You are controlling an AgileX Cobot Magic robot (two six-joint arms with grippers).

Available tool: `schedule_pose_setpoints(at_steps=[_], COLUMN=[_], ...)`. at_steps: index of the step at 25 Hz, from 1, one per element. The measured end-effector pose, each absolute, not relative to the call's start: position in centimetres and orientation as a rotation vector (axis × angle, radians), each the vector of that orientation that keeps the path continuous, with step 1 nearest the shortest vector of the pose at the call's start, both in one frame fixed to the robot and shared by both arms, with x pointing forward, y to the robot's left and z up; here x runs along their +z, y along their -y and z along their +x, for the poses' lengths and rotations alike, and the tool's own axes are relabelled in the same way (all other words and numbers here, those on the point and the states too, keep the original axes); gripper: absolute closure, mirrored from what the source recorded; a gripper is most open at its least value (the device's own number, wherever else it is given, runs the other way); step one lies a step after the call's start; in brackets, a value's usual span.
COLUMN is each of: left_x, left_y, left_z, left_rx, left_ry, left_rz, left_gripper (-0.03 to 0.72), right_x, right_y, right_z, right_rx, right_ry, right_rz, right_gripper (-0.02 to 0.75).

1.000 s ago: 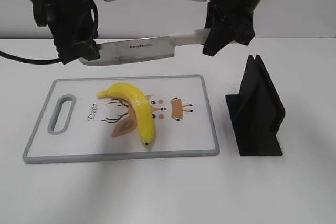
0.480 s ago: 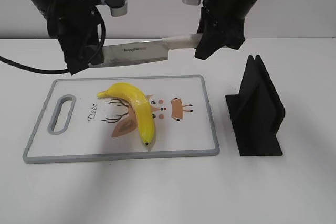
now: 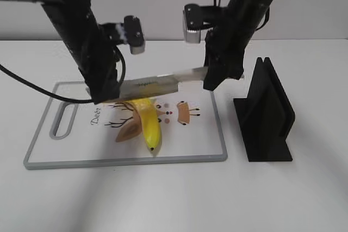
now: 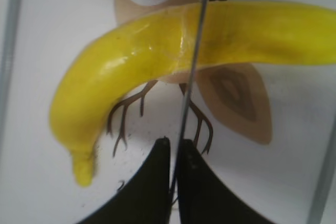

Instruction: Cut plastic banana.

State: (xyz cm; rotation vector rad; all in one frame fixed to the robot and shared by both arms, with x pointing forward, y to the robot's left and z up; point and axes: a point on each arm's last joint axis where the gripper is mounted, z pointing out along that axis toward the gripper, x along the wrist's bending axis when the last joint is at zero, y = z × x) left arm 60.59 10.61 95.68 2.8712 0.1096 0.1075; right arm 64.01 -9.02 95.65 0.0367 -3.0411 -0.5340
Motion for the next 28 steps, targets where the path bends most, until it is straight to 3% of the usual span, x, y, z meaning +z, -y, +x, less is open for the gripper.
schedule_pose_setpoints(at_steps=[4, 14, 18, 28], left_x=[92.3, 92.5, 94.7, 104.2], left_y=[-10.1, -10.1, -10.5, -11.9], left_z=[61.2, 61.3, 61.0, 58.3], left_rx=[0.031, 0.047, 0.115, 0.316], left_ry=[-0.146, -0.128, -0.091, -0.029], left_rz=[2.875, 2.884, 2.890, 2.819], left_gripper=[0.682, 0.682, 0.684, 0.684], right_x=[91.7, 92.5, 94.9, 103.5], right_y=[9.2, 9.0, 8.7, 9.0], right_z=[64.5, 64.8, 64.9, 63.1], right_rx=[-0.430, -0.439, -0.479, -0.646], right_ry=[2.996, 3.010, 3.039, 3.150], right_rz=[0.022, 0.023, 0.040, 0.071], right_gripper=[0.567, 0.567, 0.567, 0.567])
